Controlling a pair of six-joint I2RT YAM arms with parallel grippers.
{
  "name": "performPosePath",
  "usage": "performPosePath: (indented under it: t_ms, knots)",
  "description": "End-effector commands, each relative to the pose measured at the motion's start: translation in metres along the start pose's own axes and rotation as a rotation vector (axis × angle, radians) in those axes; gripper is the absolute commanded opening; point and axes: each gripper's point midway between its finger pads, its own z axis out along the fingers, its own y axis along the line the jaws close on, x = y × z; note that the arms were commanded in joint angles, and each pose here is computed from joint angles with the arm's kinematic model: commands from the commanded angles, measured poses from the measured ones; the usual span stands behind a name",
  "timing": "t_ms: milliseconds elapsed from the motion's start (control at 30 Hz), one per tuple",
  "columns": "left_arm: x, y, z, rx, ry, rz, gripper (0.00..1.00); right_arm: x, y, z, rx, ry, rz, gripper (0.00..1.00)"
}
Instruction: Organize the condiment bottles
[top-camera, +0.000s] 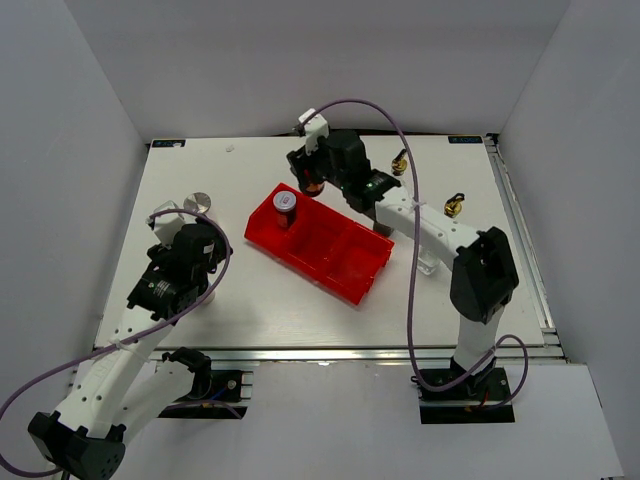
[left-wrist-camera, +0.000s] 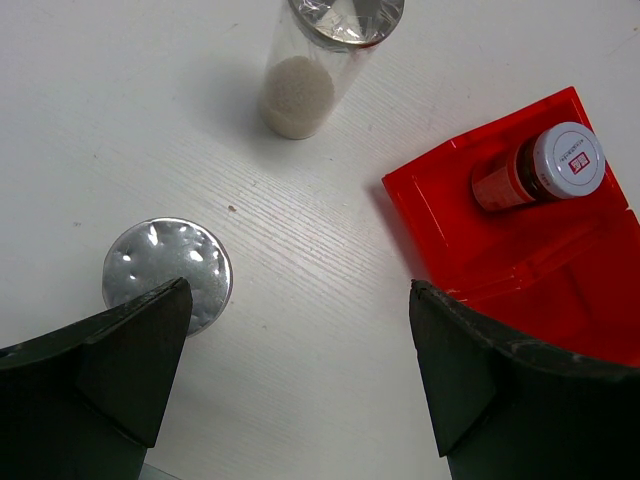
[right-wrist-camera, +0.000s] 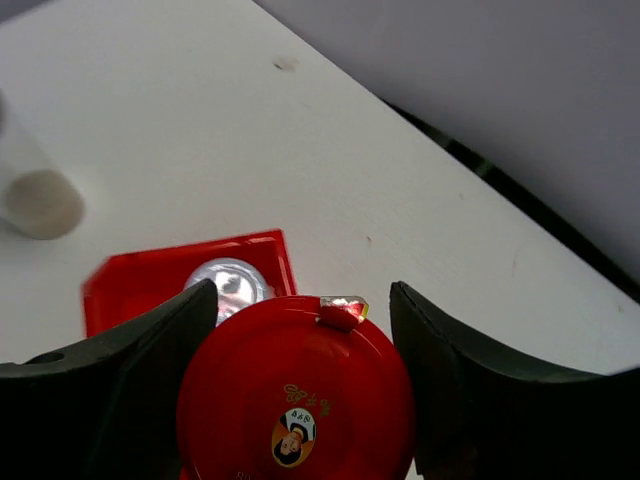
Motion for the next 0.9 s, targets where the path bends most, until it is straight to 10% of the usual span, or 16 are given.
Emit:
performPosePath:
  t_ms: [0, 333, 867]
  knots:
    - [-0.002, -0.002, 0.0, 0.01, -0.009, -0.01, 0.98, -0.086, 0.031, -0.024, -0.083, -0.268, -0.074, 0.07]
    - [-0.003, -0.001, -0.001, 0.009, -0.012, -0.014, 0.98, -0.083, 0.123, -0.019, -0.333, -0.285, -0.105, 0.06]
    - [-0.005, 0.0, -0.004, 0.02, -0.021, -0.026, 0.98, -0.01, 0.128, 0.05, -0.255, -0.137, -0.064, 0.09]
